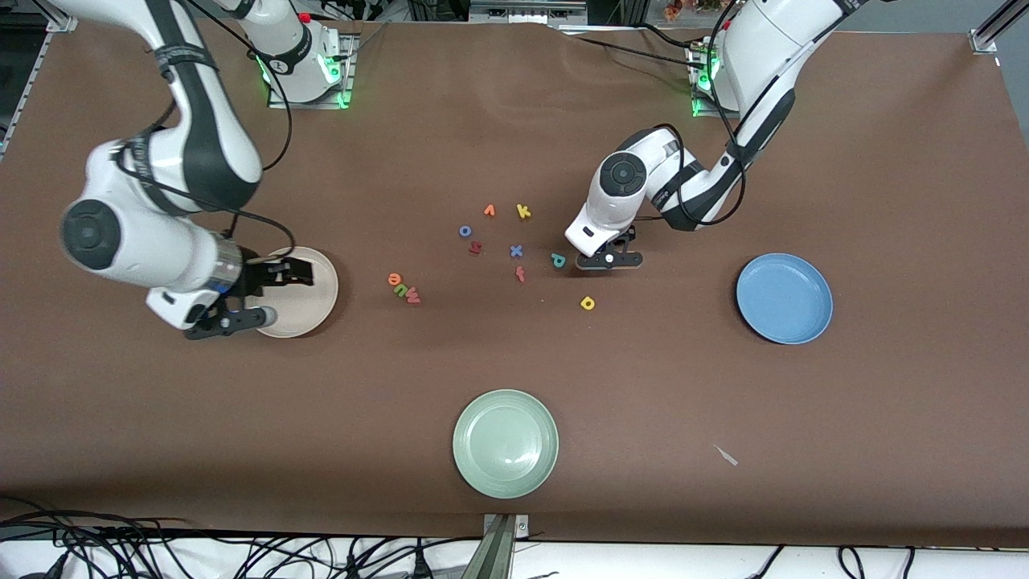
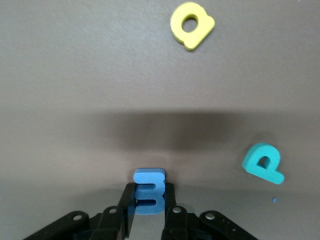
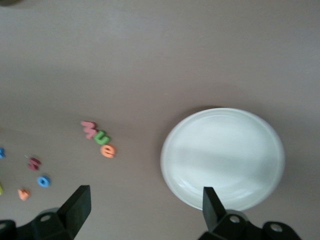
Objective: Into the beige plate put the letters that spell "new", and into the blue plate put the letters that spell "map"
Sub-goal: 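Carry the blue m to the blue plate while the right gripper reaches letters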
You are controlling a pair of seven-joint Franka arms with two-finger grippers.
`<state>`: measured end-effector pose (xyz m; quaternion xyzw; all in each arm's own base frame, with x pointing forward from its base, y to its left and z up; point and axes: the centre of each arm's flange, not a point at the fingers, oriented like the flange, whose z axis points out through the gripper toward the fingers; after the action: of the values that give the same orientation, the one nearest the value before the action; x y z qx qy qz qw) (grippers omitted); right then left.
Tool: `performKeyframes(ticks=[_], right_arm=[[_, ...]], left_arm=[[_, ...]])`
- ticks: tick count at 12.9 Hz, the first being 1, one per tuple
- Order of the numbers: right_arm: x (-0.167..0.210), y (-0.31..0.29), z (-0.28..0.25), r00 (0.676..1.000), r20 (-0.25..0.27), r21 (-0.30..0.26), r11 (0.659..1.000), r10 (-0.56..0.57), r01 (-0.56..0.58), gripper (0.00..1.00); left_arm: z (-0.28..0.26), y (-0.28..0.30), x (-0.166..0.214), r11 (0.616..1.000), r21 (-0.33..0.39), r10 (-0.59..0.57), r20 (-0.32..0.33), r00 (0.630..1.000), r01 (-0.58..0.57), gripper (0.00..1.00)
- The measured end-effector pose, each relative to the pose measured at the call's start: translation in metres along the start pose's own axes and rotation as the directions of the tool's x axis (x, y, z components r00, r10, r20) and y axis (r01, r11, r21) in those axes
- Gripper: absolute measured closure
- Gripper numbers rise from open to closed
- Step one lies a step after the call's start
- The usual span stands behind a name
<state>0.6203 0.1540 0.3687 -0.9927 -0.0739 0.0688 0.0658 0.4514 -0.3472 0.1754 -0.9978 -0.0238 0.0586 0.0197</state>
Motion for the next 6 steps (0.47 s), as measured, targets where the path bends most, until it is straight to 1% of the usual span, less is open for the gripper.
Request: performKeyframes(ticks=[1,3,4,5,6], right_arm=[[-0.003,-0.023,0.013,1.0,-0.02,-0.006,1.0,0.012,-0.012,0.01],[-0.015,-0.064,0.048,0.998,-0.065,-0.058,0.998,-0.013,0.009,0.01],[-0.023,-0.079,0.067,0.996,-0.078,-0.087,0.996,-0.041,0.035,0.01],[-0.032,-0.09,0.085,0.993,-0.092,-0.101,0.993,-0.072,0.063,0.01],[-0.038,-0.094,0.1,0.99,-0.112,-0.1,0.992,-0.091,0.079,0.01]], left_arm=[[-0.007,-0.003,0.007,1.0,0.031,-0.005,0.011,1.0,0.004,0.73],[-0.038,-0.015,0.033,0.994,0.106,0.003,0.043,0.999,-0.007,0.73],[-0.057,-0.022,0.047,0.991,0.128,0.019,0.061,0.998,-0.026,0.73],[-0.076,-0.033,0.062,0.988,0.143,0.039,0.082,0.996,-0.051,0.73],[-0.092,-0.05,0.076,0.985,0.156,0.058,0.11,0.992,-0.075,0.73]])
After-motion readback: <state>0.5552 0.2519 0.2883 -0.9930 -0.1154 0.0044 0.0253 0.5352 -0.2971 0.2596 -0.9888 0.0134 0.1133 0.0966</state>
